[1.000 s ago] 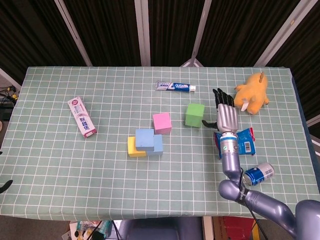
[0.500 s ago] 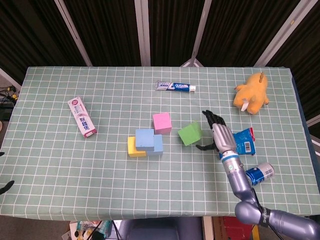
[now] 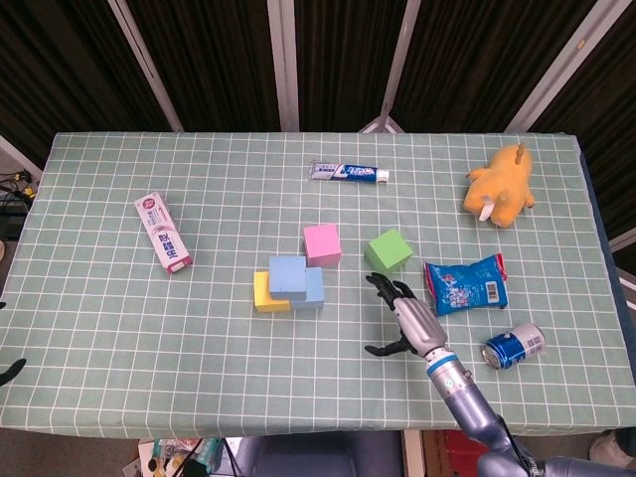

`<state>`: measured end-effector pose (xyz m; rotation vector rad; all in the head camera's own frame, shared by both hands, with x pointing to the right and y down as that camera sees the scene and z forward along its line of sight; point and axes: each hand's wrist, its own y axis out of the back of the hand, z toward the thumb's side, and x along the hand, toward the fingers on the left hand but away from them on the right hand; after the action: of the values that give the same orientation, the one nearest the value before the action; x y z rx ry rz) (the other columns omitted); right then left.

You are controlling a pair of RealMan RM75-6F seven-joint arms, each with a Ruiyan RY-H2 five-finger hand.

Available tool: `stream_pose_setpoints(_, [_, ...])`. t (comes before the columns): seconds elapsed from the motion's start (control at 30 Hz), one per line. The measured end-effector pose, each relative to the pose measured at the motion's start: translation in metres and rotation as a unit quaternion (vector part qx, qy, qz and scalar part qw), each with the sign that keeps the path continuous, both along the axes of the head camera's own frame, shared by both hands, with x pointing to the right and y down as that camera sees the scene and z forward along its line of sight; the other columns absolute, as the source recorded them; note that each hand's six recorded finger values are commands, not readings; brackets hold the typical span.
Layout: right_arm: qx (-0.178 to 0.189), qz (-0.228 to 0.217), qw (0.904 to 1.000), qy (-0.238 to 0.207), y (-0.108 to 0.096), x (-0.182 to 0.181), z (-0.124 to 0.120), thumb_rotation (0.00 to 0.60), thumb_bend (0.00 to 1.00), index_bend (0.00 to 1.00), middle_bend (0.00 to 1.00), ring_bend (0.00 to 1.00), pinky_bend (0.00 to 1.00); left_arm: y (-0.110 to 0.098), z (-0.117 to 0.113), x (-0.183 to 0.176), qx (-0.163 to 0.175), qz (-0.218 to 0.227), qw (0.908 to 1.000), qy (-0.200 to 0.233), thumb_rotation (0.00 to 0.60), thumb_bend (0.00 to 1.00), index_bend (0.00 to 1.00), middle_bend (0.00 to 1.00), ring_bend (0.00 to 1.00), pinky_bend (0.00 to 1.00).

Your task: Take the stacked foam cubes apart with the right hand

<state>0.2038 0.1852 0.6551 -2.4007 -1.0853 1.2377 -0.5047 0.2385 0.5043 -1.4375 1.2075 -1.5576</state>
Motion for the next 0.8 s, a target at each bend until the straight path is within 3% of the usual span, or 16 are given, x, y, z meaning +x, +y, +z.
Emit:
stream_pose_setpoints(0.3, [-0.014, -0.002, 0.9999, -0.007, 0.010, -0.011, 0.011, 0.600, 0.12, 0.00, 0.09, 0.28, 0.01, 0.000, -0.002, -0.002, 0.001, -0.001, 1.0000, 0.002, 0.600, 0.13, 0.25, 0.00, 0.00, 0.00])
stream_pose_setpoints(0.8, [-0.029, 0.021, 0.9993, 0.007, -0.017, -0.027, 0.048, 0.600, 0.12, 0.00, 0.09, 0.24, 0.01, 0.000, -0.001, -0.003, 0.001, -0.004, 1.0000, -0.001, 0.600, 0.13, 0.25, 0.00, 0.00, 0.00])
